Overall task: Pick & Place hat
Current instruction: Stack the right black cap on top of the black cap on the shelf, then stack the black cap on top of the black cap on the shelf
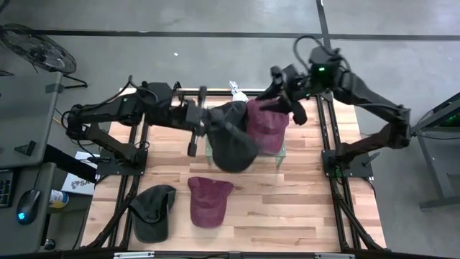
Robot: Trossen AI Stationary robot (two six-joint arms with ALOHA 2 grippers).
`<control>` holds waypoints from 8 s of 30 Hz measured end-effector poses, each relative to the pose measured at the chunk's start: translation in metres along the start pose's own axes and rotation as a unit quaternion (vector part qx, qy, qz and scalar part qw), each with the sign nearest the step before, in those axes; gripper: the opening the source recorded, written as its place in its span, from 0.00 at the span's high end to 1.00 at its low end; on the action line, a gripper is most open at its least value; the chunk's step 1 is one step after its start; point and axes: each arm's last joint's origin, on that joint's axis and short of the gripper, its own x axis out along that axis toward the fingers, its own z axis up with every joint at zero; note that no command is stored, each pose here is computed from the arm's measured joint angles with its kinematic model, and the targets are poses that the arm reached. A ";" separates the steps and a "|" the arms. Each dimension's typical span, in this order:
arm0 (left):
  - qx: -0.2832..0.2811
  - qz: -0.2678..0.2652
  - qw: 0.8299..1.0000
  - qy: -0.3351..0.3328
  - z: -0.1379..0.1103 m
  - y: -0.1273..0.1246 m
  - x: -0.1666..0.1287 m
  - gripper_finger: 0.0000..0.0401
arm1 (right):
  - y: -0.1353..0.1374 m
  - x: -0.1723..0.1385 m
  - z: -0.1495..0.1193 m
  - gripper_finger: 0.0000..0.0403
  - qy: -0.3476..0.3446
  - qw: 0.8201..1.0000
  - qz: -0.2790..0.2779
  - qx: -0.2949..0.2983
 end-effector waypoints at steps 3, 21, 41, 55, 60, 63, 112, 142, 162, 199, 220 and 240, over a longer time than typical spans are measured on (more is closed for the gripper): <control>-0.064 0.065 0.996 0.003 0.007 0.006 -0.007 1.00 | 0.007 -0.018 0.007 0.63 -0.021 0.998 -0.060 -0.022; -0.401 0.204 0.892 0.049 -0.017 0.041 -0.016 1.00 | 0.032 -0.079 0.004 0.63 -0.007 0.933 -0.357 -0.036; -0.527 0.131 0.839 0.039 -0.041 0.062 -0.004 1.00 | 0.035 -0.087 -0.015 0.63 0.093 0.920 -0.379 -0.030; -0.566 0.159 0.808 0.037 -0.071 0.054 0.016 1.00 | 0.035 -0.087 -0.017 0.63 0.108 0.919 -0.378 -0.040; -0.565 0.158 0.809 0.025 -0.071 0.051 0.020 1.00 | 0.035 -0.087 -0.018 0.63 0.116 0.918 -0.377 -0.046; -0.561 0.176 0.808 0.035 -0.075 0.050 0.022 1.00 | 0.035 -0.088 -0.019 0.63 0.122 0.913 -0.387 -0.047; -0.402 0.384 0.820 0.137 -0.118 0.050 0.019 0.96 | 0.034 -0.088 -0.020 0.63 0.126 0.907 -0.400 -0.040; -0.316 0.401 0.836 0.199 -0.135 0.055 0.052 0.84 | 0.035 -0.089 -0.024 0.63 0.137 0.908 -0.394 -0.018; -0.269 0.378 0.861 0.208 -0.113 0.056 0.034 0.50 | 0.035 -0.089 -0.025 0.63 0.141 0.908 -0.394 -0.018; -0.221 0.198 0.890 0.347 -0.105 -0.009 -0.089 0.50 | 0.126 0.007 -0.068 0.63 0.165 0.908 -0.335 0.189; -0.620 0.102 0.563 0.537 -0.244 -0.098 -0.085 0.50 | 0.121 -0.003 -0.079 0.63 0.258 0.891 -0.356 0.113; -0.642 0.148 0.474 0.584 -0.268 -0.130 -0.040 0.50 | 0.125 -0.003 -0.082 0.63 0.327 0.905 -0.270 0.035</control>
